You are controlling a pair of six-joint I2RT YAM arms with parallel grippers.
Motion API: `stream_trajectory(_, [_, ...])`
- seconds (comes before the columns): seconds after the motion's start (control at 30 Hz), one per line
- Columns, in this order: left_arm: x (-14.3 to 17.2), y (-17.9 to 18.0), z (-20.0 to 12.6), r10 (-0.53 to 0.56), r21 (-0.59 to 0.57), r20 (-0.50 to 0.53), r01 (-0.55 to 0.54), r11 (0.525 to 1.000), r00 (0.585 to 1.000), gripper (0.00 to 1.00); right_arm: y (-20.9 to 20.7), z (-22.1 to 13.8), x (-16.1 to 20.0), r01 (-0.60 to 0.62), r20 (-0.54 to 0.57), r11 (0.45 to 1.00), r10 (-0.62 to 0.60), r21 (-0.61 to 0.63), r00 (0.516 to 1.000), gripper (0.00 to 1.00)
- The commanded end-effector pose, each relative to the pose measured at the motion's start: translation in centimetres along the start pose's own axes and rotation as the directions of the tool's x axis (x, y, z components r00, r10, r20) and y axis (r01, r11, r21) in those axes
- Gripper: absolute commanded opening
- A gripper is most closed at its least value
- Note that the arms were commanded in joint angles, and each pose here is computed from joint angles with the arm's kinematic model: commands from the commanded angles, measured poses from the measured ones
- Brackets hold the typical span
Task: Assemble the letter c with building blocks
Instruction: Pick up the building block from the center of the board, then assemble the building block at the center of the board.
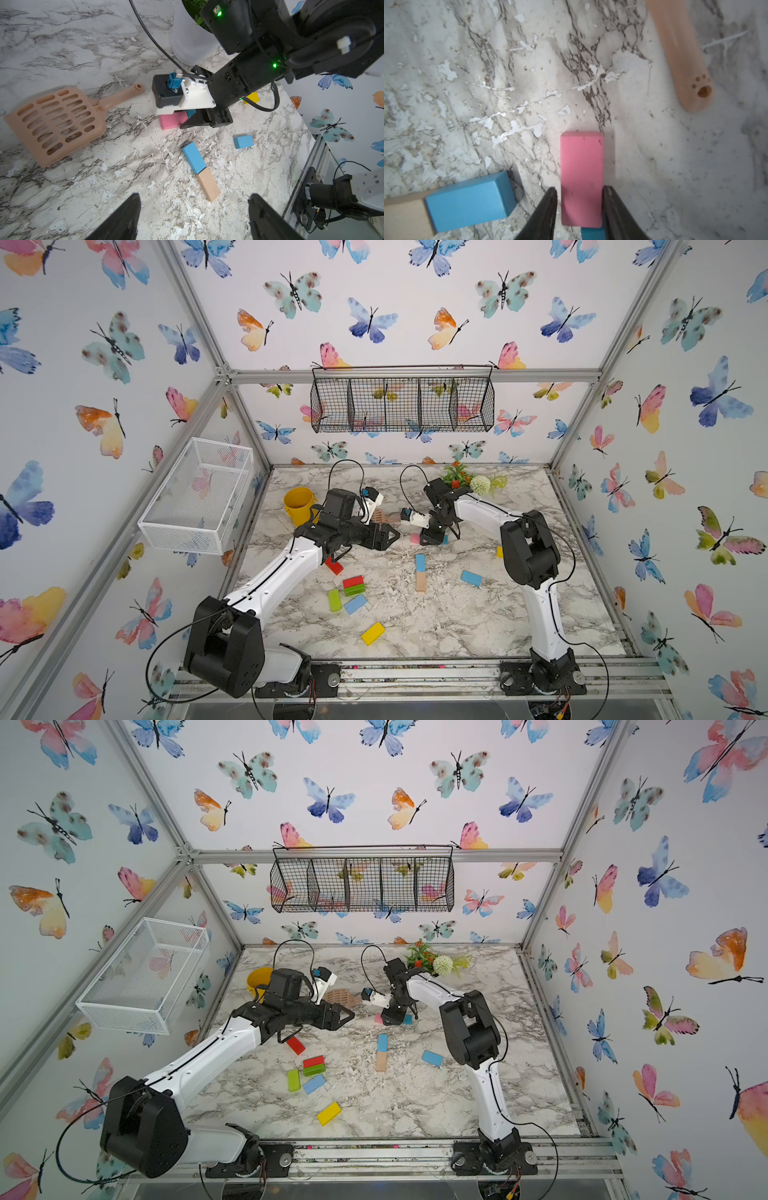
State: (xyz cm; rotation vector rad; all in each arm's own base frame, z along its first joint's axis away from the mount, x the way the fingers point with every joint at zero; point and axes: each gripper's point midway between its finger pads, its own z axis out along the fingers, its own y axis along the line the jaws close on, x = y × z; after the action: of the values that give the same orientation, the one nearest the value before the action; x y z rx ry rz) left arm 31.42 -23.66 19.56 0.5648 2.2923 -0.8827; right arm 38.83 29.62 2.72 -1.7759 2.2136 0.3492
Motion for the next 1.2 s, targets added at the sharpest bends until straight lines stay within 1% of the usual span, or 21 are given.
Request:
stream_trajectory(0.0, [-0.1,-0.6,0.2,0.003,0.029,-0.014,-0.003,1.000,1.000,0.82,0.7,0.9,1.1,-0.013,-0.032,0.999,0.012,-0.039,0.999,0.41])
stream_trajectory(0.17, [0.0,-0.5,0.3,0.000,0.028,-0.018,0.001,1.000,1.000,0.82,0.6,0.9,1.6,-0.011,-0.044,1.000,0.010,-0.015,0.999,0.49])
stream_trajectory(0.23, [0.0,-0.5,0.4,0.000,0.029,-0.019,0.000,1.000,1.000,0.82,0.6,0.9,1.6,-0.009,-0.042,1.000,0.008,-0.011,0.999,0.49])
stream_trajectory(0.33, [0.0,-0.5,0.4,0.000,0.029,-0.020,0.001,1.000,1.000,0.82,0.8,0.8,1.5,-0.008,-0.034,1.000,0.007,-0.020,0.999,0.41])
stream_trajectory(0.4, [0.0,-0.4,0.5,-0.002,0.027,-0.021,0.003,1.000,1.000,0.82,0.7,0.8,1.4,-0.006,-0.035,1.000,0.005,-0.020,0.999,0.31])
stream_trajectory(0.43, [0.0,-0.4,0.4,-0.001,0.026,-0.021,0.002,1.000,1.000,0.82,0.6,0.9,1.6,-0.006,-0.043,1.000,0.006,-0.018,0.999,0.24])
stream_trajectory(0.47, [0.1,-0.4,0.5,-0.002,0.025,-0.023,0.003,1.000,1.000,0.82,0.7,0.9,1.8,-0.006,-0.055,1.000,0.005,-0.021,0.998,0.21])
stream_trajectory(0.53, [0.1,-0.4,0.5,-0.003,0.023,-0.024,0.004,1.000,1.000,0.82,0.7,0.9,2.1,-0.001,-0.065,1.000,0.000,-0.022,0.998,0.20])
stream_trajectory(0.67, [0.2,-0.2,0.6,-0.006,0.022,-0.028,0.007,1.000,1.000,0.82,1.3,0.6,2.5,0.014,-0.075,0.999,-0.017,-0.039,0.997,0.24])
stream_trajectory(0.73, [0.3,-0.3,0.7,-0.006,0.023,-0.030,0.007,1.000,1.000,0.82,2.0,0.2,2.7,0.050,-0.072,0.997,-0.054,-0.060,0.996,0.24])
stream_trajectory(0.87, [0.3,-0.2,0.8,-0.010,0.025,-0.033,0.011,1.000,0.999,0.82,2.5,-0.9,2.7,0.101,-0.050,0.993,-0.104,-0.065,0.993,0.24])
stream_trajectory(0.9, [0.3,-0.2,0.8,-0.011,0.027,-0.035,0.012,1.000,0.999,0.82,2.4,-1.1,2.7,0.109,-0.043,0.992,-0.111,-0.060,0.993,0.23])
stream_trajectory(0.93, [0.2,-0.2,0.8,-0.012,0.027,-0.034,0.013,1.000,0.999,0.81,2.4,-1.4,2.7,0.118,-0.038,0.991,-0.120,-0.057,0.992,0.20])
stream_trajectory(1.17, [0.3,-0.1,0.8,-0.007,0.021,-0.033,0.008,1.000,0.999,0.81,2.6,-1.6,3.0,0.144,-0.042,0.988,-0.146,-0.064,0.988,0.20])
